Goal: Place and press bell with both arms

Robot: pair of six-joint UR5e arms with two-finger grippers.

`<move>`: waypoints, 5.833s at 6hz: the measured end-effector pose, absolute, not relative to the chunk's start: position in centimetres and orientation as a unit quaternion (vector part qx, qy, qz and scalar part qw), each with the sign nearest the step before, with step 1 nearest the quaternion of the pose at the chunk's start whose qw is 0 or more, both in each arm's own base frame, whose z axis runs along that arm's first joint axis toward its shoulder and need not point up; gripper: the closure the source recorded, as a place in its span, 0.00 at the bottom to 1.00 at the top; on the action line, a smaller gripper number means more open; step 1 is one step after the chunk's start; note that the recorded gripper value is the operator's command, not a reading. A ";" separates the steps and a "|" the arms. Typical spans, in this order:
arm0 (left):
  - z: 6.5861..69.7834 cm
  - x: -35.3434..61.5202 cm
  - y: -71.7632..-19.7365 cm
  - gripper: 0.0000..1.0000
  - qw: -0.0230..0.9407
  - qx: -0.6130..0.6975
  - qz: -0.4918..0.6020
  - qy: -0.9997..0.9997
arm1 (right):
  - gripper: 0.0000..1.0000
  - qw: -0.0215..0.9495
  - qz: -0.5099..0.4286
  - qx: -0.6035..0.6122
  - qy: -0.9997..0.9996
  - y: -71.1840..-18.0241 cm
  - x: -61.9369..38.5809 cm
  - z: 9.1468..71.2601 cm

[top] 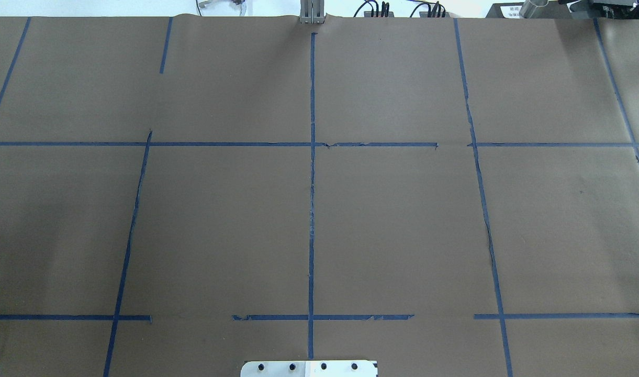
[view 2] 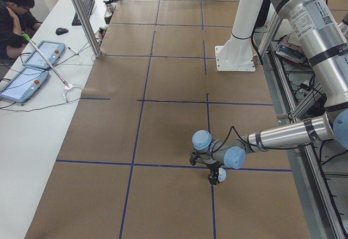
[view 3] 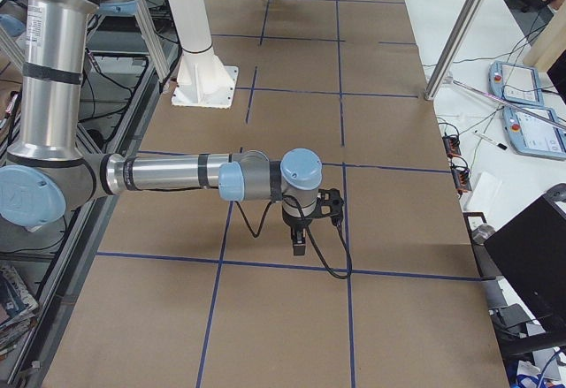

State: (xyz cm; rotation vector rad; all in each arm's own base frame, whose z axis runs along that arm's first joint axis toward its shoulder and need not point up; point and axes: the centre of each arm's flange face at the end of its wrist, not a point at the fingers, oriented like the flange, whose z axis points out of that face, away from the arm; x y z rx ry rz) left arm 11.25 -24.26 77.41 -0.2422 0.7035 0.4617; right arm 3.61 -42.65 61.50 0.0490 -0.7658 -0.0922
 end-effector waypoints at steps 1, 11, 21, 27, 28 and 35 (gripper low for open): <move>77.7 11.4 -24.5 0.35 0.907 -0.116 0.225 0.337 | 0.00 0.926 -0.045 0.024 -0.373 -42.6 3.6 61.5; 62.4 10.1 -35.3 0.93 0.901 0.085 0.152 0.396 | 0.00 0.925 -0.044 0.031 -0.375 -41.4 3.7 60.3; 23.0 53.8 -59.5 0.93 0.914 -0.008 0.012 0.406 | 0.00 0.926 -0.039 0.015 -0.375 -41.2 3.7 62.0; 17.4 65.2 -60.2 0.00 0.911 -0.008 -0.017 0.413 | 0.00 0.927 -0.039 0.014 -0.373 -41.2 3.7 62.1; 17.3 65.1 -60.2 0.00 0.911 -0.006 -0.015 0.413 | 0.00 0.927 -0.039 0.014 -0.373 -41.2 3.7 62.1; 30.7 34.0 -56.9 0.00 0.926 0.071 0.077 0.364 | 0.00 0.915 -0.077 0.038 -0.395 -44.3 -0.8 58.2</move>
